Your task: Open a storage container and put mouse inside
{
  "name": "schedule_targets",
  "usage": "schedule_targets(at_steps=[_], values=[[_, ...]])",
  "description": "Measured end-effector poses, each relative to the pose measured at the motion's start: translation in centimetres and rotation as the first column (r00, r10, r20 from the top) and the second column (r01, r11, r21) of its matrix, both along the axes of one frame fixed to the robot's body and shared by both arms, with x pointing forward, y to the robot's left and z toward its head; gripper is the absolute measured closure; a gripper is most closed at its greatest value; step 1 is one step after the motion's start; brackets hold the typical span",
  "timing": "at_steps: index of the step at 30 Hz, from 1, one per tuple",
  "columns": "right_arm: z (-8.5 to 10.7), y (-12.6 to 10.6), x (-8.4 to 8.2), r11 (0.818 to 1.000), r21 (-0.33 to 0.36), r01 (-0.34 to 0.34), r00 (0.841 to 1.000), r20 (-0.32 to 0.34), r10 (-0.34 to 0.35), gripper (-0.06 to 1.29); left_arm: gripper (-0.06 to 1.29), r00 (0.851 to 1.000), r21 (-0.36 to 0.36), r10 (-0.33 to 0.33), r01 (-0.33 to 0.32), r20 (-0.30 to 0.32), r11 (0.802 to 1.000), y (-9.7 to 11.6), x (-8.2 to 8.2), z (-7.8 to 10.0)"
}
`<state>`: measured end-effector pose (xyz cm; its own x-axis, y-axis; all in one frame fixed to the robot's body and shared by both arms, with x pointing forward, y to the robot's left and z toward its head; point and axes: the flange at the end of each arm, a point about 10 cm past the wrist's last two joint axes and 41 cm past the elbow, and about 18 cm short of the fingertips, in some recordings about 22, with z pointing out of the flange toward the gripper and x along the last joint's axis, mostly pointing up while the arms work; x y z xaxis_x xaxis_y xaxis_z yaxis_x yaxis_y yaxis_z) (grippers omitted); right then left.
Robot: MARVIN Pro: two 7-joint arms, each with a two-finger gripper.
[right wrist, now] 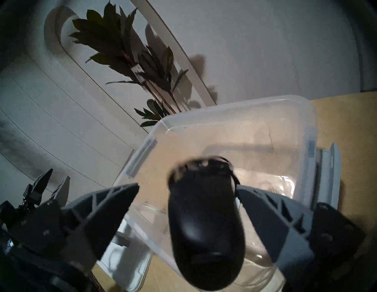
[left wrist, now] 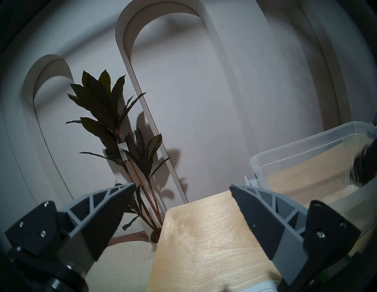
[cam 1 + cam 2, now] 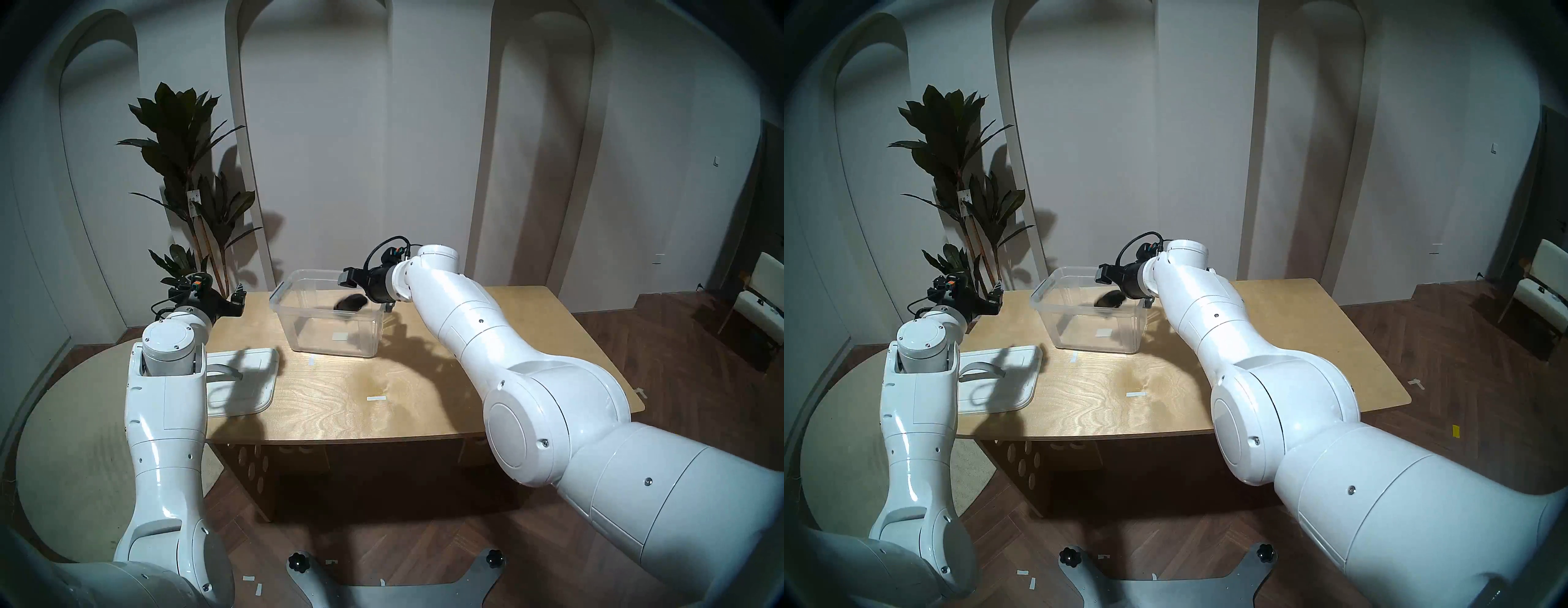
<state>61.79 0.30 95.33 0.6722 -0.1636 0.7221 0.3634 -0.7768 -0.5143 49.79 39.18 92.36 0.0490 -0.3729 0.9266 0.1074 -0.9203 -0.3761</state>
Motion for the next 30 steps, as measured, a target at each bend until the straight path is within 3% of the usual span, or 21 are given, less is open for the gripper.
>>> schedule_targets(at_steps=[1, 3, 7, 10, 12, 14, 17, 25, 28, 30], values=[[0.6, 0.0, 0.2, 1.000, -0.027, 0.007, 1.000, 0.025, -0.007, 0.32, -0.01, 1.000, 0.000, 0.000, 0.000, 0.000, 1.000, 0.0, 0.0, 0.0], [1.7, 0.1, 0.5, 0.998, -0.065, 0.021, 0.997, 0.074, -0.016, 0.01, -0.01, 1.000, 0.001, 0.000, 0.000, 0.000, 1.000, 0.0, 0.0, 0.0], [3.9, 0.0, 1.0, 0.992, -0.114, 0.048, 0.985, 0.173, -0.028, 0.00, -0.01, 1.000, 0.001, -0.001, 0.001, 0.000, 1.000, 0.0, 0.0, 0.0], [5.5, -0.2, 1.3, 0.983, -0.164, 0.082, 0.962, 0.270, -0.035, 0.00, -0.01, 1.000, 0.001, -0.001, 0.001, 0.000, 1.000, 0.0, 0.0, 0.0], [6.6, -0.6, 1.4, 0.965, -0.229, 0.126, 0.930, 0.365, -0.035, 0.00, -0.01, 1.000, 0.001, -0.001, 0.001, 0.001, 1.000, 0.0, 0.0, 0.0], [6.7, -0.8, 1.4, 0.955, -0.259, 0.146, 0.916, 0.400, -0.032, 0.00, -0.01, 1.000, 0.001, -0.001, 0.001, 0.001, 1.000, 0.0, 0.0, 0.0], [6.3, -1.3, 1.3, 0.930, -0.317, 0.188, 0.892, 0.452, -0.027, 0.00, -0.01, 1.000, 0.000, 0.000, 0.000, 0.001, 1.000, 0.0, 0.0, 0.0], [3.2, -4.3, 0.8, 0.861, -0.419, 0.287, 0.857, 0.513, -0.036, 0.00, -0.01, 1.000, -0.002, 0.001, -0.001, 0.001, 1.000, 0.0, 0.0, -0.1], [2.3, -5.7, 0.6, 0.827, -0.449, 0.339, 0.829, 0.558, -0.037, 0.00, -0.01, 1.000, -0.004, 0.001, -0.001, 0.000, 1.000, 0.0, 0.0, -0.2], [2.2, -6.0, 0.5, 0.820, -0.451, 0.352, 0.820, 0.571, -0.038, 0.00, -0.01, 1.000, -0.004, 0.001, -0.001, 0.000, 1.000, 0.0, 0.0, -0.2]])
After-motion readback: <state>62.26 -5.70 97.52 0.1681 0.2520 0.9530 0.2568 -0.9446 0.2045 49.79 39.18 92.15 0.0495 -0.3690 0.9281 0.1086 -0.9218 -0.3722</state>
